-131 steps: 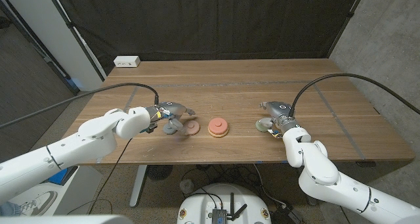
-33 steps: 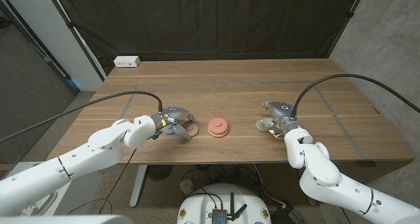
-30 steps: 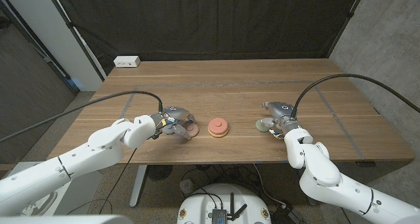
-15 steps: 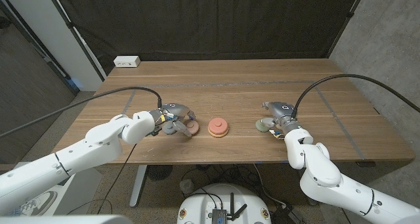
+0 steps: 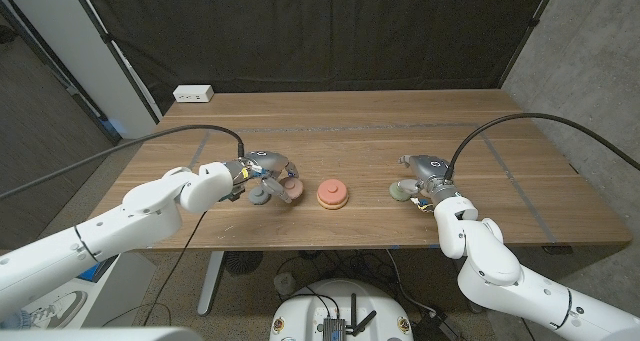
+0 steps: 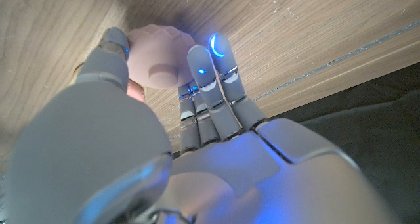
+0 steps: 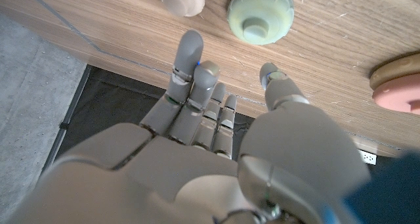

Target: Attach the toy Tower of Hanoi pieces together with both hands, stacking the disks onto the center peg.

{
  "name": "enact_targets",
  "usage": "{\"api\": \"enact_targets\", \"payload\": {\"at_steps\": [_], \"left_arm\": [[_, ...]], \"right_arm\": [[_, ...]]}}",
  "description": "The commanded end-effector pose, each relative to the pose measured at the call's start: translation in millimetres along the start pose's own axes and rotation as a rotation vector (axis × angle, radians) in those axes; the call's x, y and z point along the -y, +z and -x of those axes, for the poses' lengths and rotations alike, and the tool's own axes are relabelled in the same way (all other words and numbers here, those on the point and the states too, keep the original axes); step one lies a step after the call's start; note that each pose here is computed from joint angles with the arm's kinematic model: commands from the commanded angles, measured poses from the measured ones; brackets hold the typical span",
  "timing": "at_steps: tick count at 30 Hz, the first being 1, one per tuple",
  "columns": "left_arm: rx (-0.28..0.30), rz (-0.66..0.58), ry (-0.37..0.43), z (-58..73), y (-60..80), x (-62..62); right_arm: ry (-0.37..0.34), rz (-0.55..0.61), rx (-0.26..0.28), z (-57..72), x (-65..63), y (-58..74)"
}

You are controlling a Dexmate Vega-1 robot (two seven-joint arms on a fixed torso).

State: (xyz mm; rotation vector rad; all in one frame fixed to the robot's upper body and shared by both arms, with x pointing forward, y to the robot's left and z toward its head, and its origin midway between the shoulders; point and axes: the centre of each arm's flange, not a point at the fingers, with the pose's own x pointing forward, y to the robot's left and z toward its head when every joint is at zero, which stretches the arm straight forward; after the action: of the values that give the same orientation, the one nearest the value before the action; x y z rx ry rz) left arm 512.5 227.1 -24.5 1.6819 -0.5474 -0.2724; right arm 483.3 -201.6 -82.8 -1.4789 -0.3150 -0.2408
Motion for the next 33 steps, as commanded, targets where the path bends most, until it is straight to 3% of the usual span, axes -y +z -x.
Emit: {"api": "enact_targets", "payload": {"at_steps": [1, 11, 33], "left_arm": [[0.028, 0.012, 0.025, 7.3, 3.2, -15.5], [0.035, -0.004, 0.032, 7.0, 5.9, -27.6], [0.107, 0.007, 0.044, -15.2, 16.3, -31.4]], "right_arm": [[0.0, -0.008, 0.0, 1.5, -1.2, 0.9], [0.0, -0.009, -0.005, 3.1, -0.9, -1.2], [-0.008, -0.007, -0.023, 8.9, 2.7, -7.8]]}}
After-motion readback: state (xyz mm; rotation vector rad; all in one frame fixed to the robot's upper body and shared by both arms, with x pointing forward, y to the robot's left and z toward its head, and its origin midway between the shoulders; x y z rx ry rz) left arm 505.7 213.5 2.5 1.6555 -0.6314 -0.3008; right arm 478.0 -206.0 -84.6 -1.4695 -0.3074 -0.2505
